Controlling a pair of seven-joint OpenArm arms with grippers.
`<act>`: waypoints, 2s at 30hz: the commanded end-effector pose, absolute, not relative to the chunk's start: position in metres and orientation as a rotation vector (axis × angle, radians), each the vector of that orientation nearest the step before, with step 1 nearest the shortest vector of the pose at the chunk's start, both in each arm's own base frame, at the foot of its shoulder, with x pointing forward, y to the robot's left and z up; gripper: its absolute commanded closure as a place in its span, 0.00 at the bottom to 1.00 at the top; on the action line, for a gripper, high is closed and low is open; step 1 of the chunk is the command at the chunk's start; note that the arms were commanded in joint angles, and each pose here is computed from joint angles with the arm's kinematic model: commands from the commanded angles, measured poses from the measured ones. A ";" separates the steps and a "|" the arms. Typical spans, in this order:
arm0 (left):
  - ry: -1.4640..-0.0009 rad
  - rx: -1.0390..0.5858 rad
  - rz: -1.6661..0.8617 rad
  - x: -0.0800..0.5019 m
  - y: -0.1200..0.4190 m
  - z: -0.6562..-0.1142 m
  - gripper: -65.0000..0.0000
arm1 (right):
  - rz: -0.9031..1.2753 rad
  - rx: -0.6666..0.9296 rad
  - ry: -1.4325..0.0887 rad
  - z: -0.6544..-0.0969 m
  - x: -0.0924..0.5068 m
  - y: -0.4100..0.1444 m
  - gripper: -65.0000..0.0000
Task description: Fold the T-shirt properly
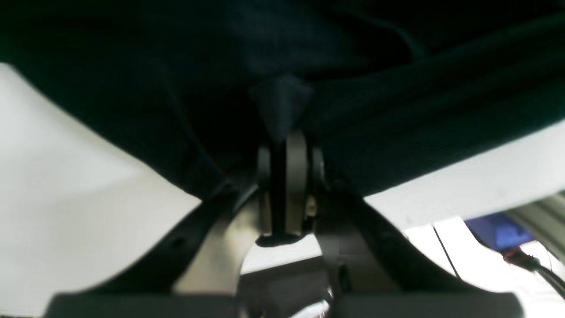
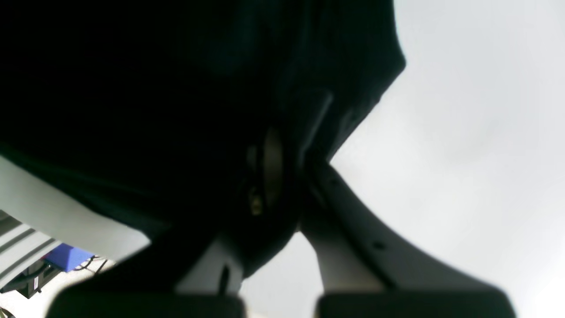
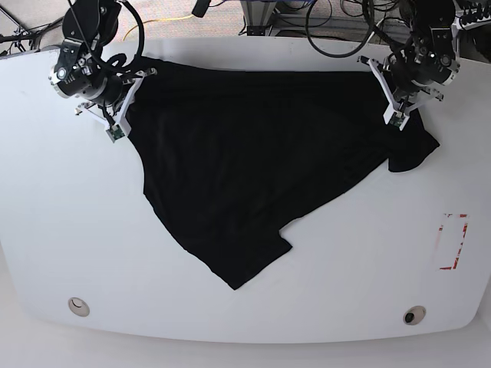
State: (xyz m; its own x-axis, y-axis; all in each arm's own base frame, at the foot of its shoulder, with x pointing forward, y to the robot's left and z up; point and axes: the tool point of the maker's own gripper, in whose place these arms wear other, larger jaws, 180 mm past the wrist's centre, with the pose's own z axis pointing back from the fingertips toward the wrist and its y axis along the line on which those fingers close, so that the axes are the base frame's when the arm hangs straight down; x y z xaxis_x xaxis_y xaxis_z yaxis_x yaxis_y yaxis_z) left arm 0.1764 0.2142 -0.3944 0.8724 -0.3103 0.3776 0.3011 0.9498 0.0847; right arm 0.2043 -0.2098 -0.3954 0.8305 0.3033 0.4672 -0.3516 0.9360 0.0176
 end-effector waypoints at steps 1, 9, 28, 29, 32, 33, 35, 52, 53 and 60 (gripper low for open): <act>-0.381 0.103 -0.318 0.175 0.232 -0.389 1.00 | 0.337 0.060 -0.493 -0.389 0.209 -0.216 1.00; -0.541 0.112 -0.323 0.218 0.231 -0.367 1.00 | 0.298 0.120 -0.548 -0.386 0.226 -0.190 1.00; -1.015 0.208 -0.208 0.335 0.262 -0.245 1.00 | 0.275 0.154 -0.686 -0.366 0.280 -0.186 1.00; -1.026 0.207 -0.214 0.340 0.259 -0.241 1.00 | 0.277 0.149 -0.697 -0.362 0.286 -0.187 1.00; -1.075 0.205 -0.234 0.356 0.250 -0.221 1.00 | 0.294 0.123 -0.757 -0.339 0.311 -0.193 1.00; -1.096 0.203 -0.233 0.361 0.249 -0.214 1.00 | 0.300 0.115 -0.784 -0.330 0.321 -0.194 1.00; -1.128 0.207 -0.234 0.369 0.247 -0.203 1.00 | 0.305 0.106 -0.825 -0.316 0.336 -0.195 1.00; -1.417 0.176 -0.199 0.433 0.217 -0.084 1.00 | 0.556 -0.188 -1.115 -0.129 0.455 -0.224 1.00; -1.431 0.178 -0.200 0.435 0.216 -0.075 1.00 | 0.589 -0.211 -1.124 -0.118 0.460 -0.220 1.00; -1.554 0.214 -0.194 0.440 0.221 -0.016 1.00 | 0.701 -0.379 -1.190 -0.033 0.483 -0.223 1.00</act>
